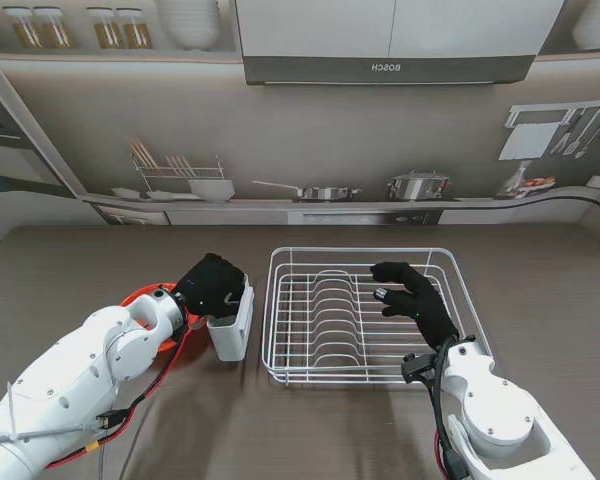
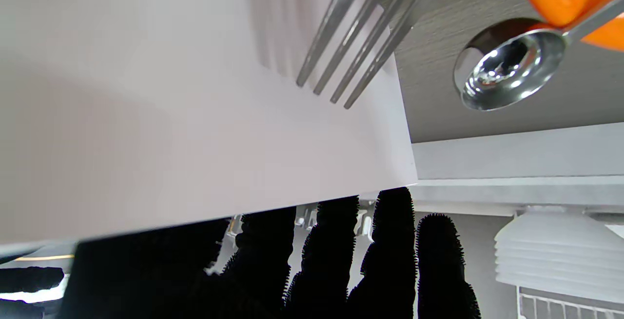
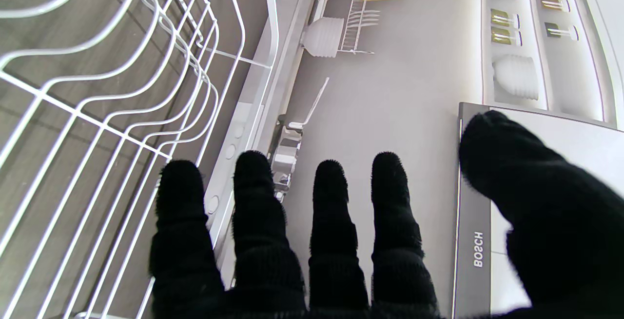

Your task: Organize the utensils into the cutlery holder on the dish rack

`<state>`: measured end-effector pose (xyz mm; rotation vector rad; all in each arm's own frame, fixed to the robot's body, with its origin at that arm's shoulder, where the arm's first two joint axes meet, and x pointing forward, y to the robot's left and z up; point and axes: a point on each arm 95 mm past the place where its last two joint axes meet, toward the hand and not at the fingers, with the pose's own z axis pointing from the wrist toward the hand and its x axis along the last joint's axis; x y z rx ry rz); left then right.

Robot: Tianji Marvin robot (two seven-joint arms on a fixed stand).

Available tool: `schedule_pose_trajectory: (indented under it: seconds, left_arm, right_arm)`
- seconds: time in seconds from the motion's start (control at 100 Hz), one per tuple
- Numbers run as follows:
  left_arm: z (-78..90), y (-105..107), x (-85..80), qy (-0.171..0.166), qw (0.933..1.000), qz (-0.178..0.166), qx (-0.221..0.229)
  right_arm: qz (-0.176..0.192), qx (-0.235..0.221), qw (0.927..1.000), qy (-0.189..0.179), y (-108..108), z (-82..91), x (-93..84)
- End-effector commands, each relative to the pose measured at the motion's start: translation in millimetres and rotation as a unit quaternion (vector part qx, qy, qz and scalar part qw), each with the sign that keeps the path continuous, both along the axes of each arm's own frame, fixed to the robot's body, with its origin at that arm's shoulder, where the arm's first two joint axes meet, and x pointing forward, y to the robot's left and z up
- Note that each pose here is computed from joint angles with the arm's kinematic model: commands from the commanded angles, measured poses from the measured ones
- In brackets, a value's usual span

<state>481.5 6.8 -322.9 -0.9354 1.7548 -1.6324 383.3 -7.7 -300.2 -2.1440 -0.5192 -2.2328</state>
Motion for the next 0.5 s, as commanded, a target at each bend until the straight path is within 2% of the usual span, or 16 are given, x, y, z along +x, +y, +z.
schedule_pose_trajectory:
  seconds: [0.0, 0.49]
  left_arm:
    - [5.5, -4, 1.9, -0.002, 1.0000, -0.001, -0.003]
    - [36.2, -18, 17.0, -0.038, 0.9989, -0.018, -0.023]
  right_arm:
    - [0.007, 0.003, 1.0000, 0.004, 3, -2.1, -1.4]
    - [0.008, 0.004, 0.9999, 0.005, 4, -3.0, -0.9]
